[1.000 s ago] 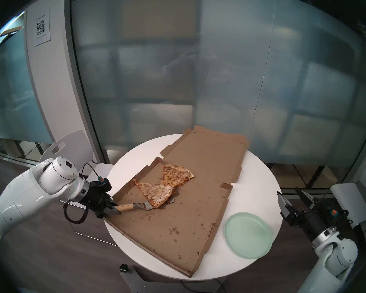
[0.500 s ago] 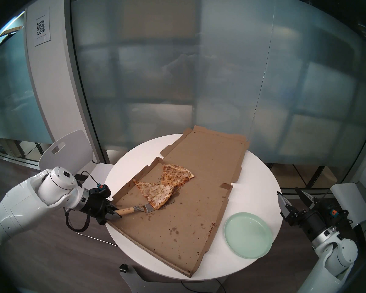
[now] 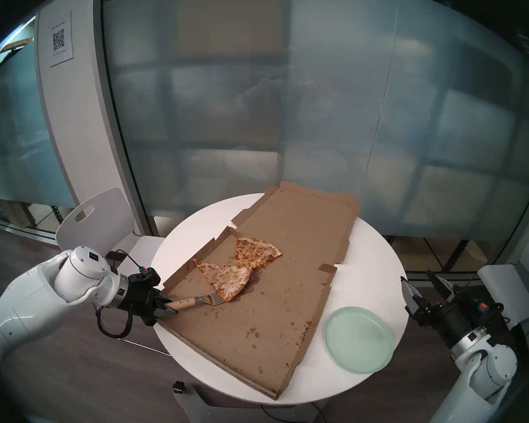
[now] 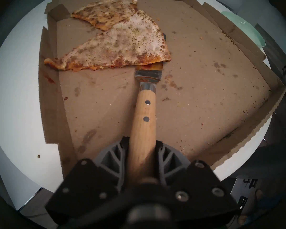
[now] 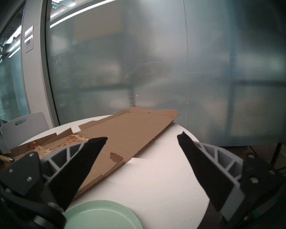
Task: Put pizza slice onto the plate
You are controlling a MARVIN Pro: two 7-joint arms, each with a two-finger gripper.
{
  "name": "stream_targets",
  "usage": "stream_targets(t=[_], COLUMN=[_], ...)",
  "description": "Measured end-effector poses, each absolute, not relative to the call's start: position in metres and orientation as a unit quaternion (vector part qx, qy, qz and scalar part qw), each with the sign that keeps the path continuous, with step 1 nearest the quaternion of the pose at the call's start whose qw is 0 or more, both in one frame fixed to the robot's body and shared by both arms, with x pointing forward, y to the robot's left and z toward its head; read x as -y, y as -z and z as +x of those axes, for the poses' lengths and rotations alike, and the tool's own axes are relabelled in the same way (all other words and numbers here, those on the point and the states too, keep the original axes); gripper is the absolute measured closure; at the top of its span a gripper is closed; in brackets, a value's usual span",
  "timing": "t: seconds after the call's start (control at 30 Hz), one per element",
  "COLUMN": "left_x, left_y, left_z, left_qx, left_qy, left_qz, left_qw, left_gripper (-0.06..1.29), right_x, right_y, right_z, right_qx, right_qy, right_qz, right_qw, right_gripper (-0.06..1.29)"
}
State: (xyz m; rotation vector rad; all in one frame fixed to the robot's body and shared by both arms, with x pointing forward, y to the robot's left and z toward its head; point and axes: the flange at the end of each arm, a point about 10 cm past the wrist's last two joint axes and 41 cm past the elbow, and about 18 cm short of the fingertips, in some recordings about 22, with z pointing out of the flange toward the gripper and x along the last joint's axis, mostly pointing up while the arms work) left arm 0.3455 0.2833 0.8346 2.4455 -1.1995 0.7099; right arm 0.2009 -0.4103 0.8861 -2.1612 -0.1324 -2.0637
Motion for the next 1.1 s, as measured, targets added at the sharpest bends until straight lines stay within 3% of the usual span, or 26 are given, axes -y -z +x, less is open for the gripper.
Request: stream_targets(t=[1.1], left_x=[-0.298], left_y=[-0.839], left_z=[0.355], left_qx=[0.392], left_qy=[-0.255], left_qz=[0.873], left_qw=[0.137], left_gripper=[0.95], right_x=[0.410], right_y=[-0.886], right_z=[0.201], right_qx=[0.044], right_qy=[0.688], right_qz=[-0.720], right_qw=[0.075], right_gripper=[-0.01])
